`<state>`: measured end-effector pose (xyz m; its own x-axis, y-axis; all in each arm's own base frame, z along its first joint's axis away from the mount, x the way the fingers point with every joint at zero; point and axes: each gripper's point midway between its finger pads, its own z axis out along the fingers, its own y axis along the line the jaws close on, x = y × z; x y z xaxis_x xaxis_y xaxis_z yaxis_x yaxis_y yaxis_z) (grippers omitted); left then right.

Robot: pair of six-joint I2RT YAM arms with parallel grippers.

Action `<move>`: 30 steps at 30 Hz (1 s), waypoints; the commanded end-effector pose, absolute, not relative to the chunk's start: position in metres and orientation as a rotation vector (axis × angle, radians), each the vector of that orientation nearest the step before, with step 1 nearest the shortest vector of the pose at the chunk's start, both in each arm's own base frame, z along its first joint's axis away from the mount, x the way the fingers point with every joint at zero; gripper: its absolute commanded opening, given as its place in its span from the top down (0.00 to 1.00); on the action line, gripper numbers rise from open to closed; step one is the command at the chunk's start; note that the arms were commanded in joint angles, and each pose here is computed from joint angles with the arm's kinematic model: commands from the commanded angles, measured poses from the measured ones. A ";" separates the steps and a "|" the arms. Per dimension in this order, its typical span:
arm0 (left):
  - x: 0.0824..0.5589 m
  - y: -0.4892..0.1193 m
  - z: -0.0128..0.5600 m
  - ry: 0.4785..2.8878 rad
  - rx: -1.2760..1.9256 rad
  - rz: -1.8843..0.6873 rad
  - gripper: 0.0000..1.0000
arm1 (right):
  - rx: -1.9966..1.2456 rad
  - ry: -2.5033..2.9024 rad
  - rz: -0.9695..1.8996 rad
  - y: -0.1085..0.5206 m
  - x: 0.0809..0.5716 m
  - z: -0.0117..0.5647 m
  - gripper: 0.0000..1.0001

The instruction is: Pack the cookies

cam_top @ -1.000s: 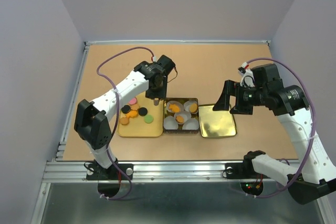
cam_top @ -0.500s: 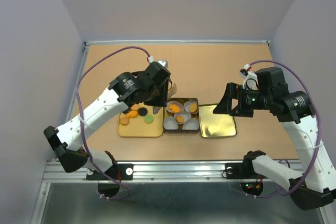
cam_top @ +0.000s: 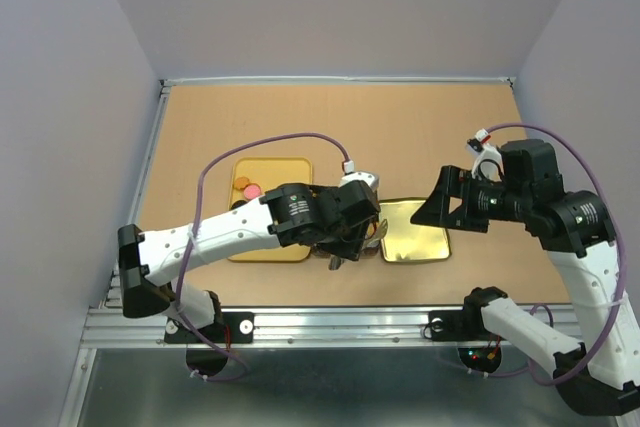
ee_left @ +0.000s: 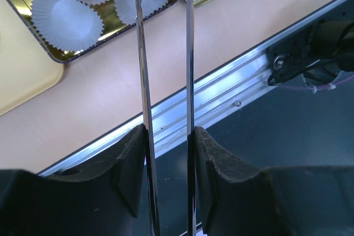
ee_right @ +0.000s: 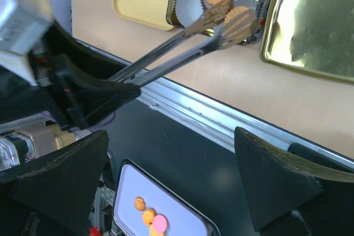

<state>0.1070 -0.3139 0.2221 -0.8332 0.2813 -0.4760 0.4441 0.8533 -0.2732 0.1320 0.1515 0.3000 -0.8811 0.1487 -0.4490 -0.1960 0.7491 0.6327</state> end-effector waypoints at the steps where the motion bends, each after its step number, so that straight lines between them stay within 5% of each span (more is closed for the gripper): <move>1: 0.102 -0.334 0.217 2.607 0.538 -0.530 0.70 | -0.033 2.460 1.005 0.153 0.120 0.302 0.00; 26: 0.095 -0.309 0.218 2.599 0.374 -0.489 0.71 | -0.032 2.452 0.982 0.145 0.108 0.304 0.00; 30: 0.094 -0.314 0.212 2.604 0.390 -0.485 0.64 | -0.028 2.451 0.980 0.145 0.108 0.304 0.00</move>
<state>0.0925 -0.3103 0.2110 -0.8601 0.2073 -0.4662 0.3561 0.8983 -0.2574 0.1099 0.1457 0.2988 -0.8885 0.1561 -0.4316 -0.1810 0.7451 0.6419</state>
